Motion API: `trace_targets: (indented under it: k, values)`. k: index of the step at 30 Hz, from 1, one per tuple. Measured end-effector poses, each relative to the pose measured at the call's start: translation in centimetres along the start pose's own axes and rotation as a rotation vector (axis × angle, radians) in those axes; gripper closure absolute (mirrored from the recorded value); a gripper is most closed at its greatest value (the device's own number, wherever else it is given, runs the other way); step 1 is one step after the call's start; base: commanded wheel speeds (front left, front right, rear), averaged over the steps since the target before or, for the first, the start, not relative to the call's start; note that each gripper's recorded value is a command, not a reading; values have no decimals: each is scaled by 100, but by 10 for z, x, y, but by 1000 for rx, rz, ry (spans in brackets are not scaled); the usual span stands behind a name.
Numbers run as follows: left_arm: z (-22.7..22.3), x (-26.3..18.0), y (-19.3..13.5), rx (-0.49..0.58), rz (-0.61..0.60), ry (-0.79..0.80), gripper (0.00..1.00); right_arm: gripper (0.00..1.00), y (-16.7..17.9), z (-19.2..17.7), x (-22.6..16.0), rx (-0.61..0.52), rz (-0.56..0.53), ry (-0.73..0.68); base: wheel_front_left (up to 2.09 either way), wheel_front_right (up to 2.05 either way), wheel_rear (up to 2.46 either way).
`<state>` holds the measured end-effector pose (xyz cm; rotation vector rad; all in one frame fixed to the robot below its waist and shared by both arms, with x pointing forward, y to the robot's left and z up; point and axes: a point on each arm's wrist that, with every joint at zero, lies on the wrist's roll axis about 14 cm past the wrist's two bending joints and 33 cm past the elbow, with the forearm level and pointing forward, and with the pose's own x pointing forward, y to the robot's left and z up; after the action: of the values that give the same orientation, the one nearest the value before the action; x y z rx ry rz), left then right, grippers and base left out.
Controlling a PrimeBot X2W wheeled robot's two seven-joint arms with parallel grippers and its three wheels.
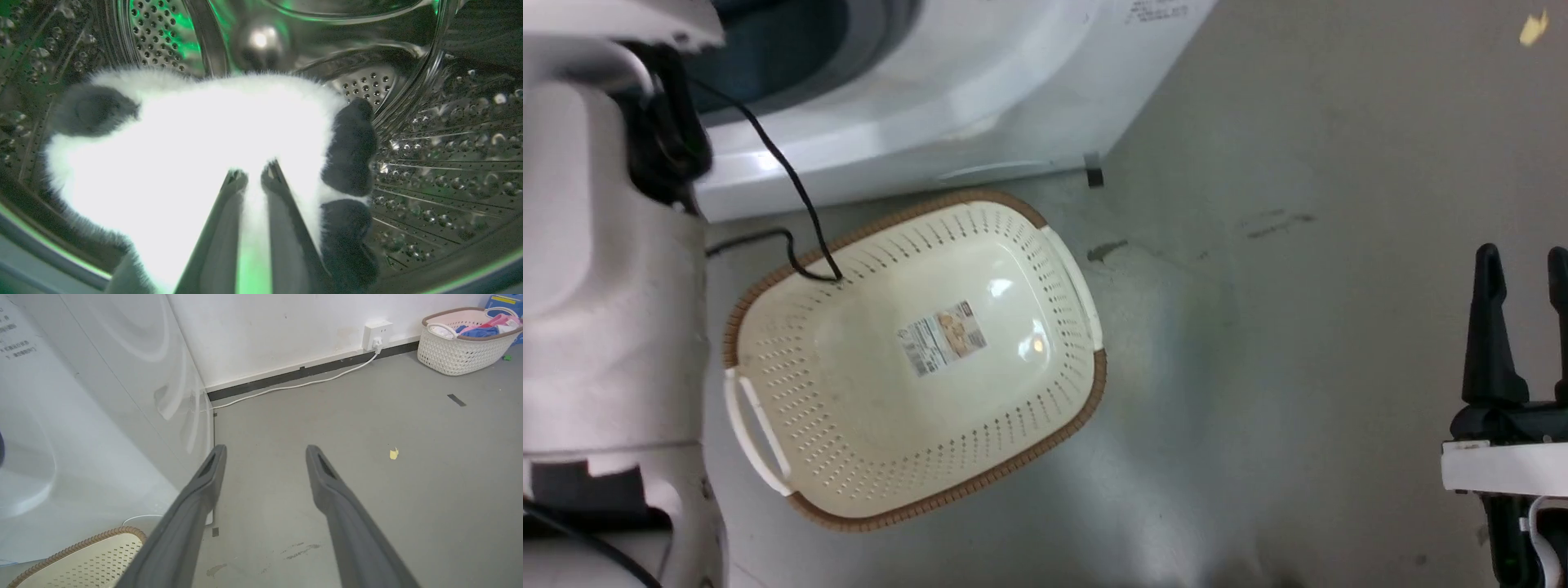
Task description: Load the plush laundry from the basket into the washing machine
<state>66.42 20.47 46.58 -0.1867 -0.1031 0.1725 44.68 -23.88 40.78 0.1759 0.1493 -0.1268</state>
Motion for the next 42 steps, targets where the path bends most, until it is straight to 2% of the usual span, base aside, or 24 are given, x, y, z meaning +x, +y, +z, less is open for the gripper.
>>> trace_targets:
  k: [9,17,18,19,20,35,42]
  values:
    - [-36,33,-8,14,-9,29,100,0,-19,-28,-1,-22,-54,65,0,0,0]
    - [-56,49,0,25,23,54,100,0,-32,-37,-2,-44,-87,87,0,0,0]
    - [-58,49,1,26,30,61,88,0,-32,-38,-1,-45,-88,88,0,0,0]
    - [-59,50,2,27,33,63,56,0,-33,-38,-1,-46,-89,88,0,0,0]
    - [-60,50,3,27,36,64,0,0,-33,-39,-1,-46,-89,89,0,0,0]
    - [-31,51,13,7,41,25,0,0,-19,-32,7,-38,-48,66,0,0,0]
    - [-20,27,7,0,2,48,0,0,-3,-13,9,-25,-6,22,0,0,0]
